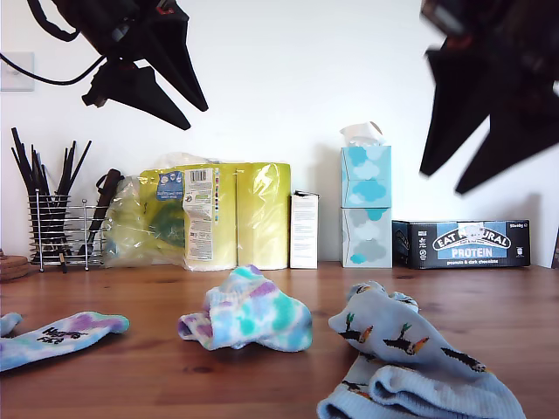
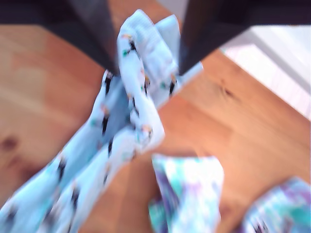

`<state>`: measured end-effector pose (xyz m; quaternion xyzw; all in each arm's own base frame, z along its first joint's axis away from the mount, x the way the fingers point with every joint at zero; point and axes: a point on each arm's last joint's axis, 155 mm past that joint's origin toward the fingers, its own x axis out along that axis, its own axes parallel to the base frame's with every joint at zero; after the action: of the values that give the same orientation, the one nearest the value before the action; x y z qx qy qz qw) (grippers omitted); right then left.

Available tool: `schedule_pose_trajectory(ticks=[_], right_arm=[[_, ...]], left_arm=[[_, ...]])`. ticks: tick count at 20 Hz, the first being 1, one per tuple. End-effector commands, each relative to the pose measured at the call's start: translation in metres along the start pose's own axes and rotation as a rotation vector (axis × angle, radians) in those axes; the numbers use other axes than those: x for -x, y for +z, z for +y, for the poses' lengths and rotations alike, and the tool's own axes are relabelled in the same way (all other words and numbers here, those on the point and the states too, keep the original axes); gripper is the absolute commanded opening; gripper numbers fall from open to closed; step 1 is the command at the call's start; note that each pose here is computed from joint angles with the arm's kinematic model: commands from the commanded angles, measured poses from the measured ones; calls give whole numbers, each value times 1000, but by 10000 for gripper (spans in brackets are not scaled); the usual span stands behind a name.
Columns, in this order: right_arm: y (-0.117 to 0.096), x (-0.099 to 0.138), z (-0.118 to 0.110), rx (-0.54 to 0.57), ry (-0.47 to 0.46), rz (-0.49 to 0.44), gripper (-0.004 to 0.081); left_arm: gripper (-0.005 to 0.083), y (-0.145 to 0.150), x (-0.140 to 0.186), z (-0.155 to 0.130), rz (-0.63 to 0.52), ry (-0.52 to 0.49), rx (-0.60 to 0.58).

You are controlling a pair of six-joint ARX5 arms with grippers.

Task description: Pair up the socks based on colour and pattern, by placing each sock on top of its pair

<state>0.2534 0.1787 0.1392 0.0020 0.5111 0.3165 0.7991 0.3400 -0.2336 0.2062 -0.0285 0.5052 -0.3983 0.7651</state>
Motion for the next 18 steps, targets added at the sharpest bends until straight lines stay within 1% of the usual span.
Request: schedule_pose_trajectory(ticks=[1,3,5,6,7,8,9,11,13,14,15,17,18], right_arm=[[7,8,-1,26,-24,-52,-14],[19,25,-3,57,-70,-152,-14],[20,37,-9,71,-119,-240,-14],[16,40,-12,71,-137,-275,-14],[9,38,-13,67,-135,-298,-14],[-2,34,-13,68,-126,-297,-13],[-14,28,-8,105,-96,-275,-13],[-36,16,10,240,-23,-206,-13],[-56,3,25,381,22,-124,-12],[-66,-3,29,465,38,-75,9],[-75,-12,31,543,52,-22,74],[-91,-32,41,648,98,70,267],[-96,-43,44,697,105,109,336]], left_arm=[[202,3,7,-6,-21,0,-45],[156,3,6,-5,-23,1,-91],[118,4,5,-5,-27,0,-114],[109,2,4,-4,-24,0,-111],[109,-1,3,-5,-12,-6,-107],[109,-6,1,-8,4,-17,-106],[109,-13,-3,-12,27,-36,-99],[109,-25,-9,-21,70,-56,-96],[109,-24,-11,-26,70,-63,-111],[109,-23,-12,-28,65,-65,-120],[109,-21,-13,-29,57,-66,-128],[109,-16,-14,-29,38,-64,-135],[109,-15,-14,-29,35,-63,-137]])
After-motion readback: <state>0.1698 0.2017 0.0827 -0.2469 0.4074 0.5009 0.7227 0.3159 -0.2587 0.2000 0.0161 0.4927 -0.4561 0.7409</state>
